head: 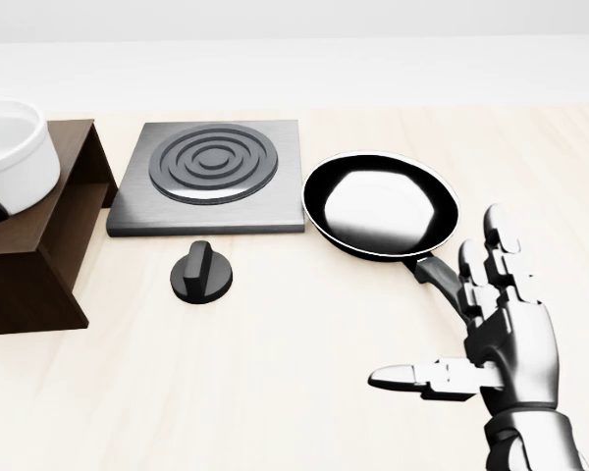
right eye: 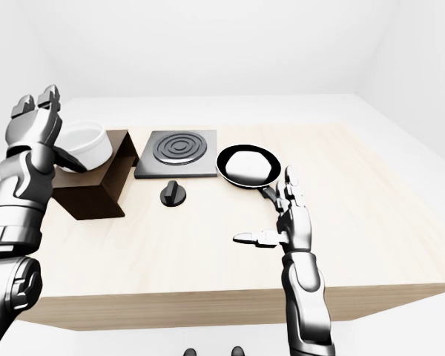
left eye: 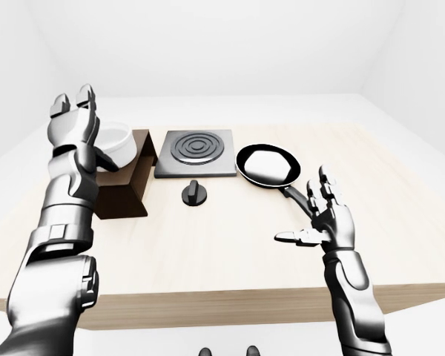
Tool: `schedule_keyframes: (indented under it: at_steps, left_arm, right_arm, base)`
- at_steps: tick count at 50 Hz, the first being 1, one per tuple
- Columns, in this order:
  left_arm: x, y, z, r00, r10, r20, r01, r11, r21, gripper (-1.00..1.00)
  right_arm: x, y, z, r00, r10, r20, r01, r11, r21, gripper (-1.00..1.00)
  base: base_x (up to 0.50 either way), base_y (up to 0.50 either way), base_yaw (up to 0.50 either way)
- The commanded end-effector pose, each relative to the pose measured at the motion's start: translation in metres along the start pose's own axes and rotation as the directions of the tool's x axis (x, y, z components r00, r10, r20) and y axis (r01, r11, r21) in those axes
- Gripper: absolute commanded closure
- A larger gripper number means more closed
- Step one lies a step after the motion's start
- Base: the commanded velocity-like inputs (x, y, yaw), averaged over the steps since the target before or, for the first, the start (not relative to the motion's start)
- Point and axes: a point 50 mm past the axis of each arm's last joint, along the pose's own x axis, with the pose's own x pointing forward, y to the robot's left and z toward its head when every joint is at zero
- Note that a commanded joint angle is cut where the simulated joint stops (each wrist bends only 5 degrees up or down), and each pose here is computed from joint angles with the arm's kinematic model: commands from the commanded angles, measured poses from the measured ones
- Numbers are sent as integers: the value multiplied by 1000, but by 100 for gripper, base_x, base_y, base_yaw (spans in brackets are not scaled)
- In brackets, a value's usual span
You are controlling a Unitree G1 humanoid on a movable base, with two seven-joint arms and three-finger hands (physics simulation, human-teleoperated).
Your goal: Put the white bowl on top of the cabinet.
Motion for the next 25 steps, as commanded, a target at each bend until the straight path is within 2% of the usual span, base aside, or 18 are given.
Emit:
schedule_keyframes:
  at_steps: [1,7,12,16,17,20,22,25]
  left_arm:
    - [-18,23,18,993,18,121,-30,995,100,-100]
    - [-35,35,31,984,14,179,-38,990,134,-100]
    - [-64,51,50,965,51,258,-95,982,163,-100]
    - [-86,63,62,950,78,303,-130,979,154,-100]
    - [-97,69,68,939,107,328,-165,974,153,-100]
    - [-115,74,77,923,134,362,-190,974,125,-100]
    - [-131,74,85,909,136,393,-191,976,103,-100]
    - [-145,71,91,898,140,417,-187,980,73,-100]
  right_arm:
    - [0,0,-1,1000,3,-4,-3,1000,0,-100]
    - [1,0,-2,1000,2,-6,-2,1000,0,-100]
    - [0,0,0,1000,0,1,0,1000,0,-100]
    - [0,0,1,1000,-1,5,1,1000,0,-100]
    - [1,-1,3,1000,-3,13,3,1000,1,-100]
    - [1,-1,3,1000,-5,14,5,1000,2,-100]
    - [2,-2,7,1000,-9,30,9,1000,4,-100]
    - [2,-3,10,999,-13,42,13,1000,6,-100]
  base:
    - [0,0,0]
    - [0,0,0]
    - [0,0,0]
    - [0,0,0]
    - [0,0,0]
    - [0,0,0]
    - [0,0,0]
    - [0,0,0]
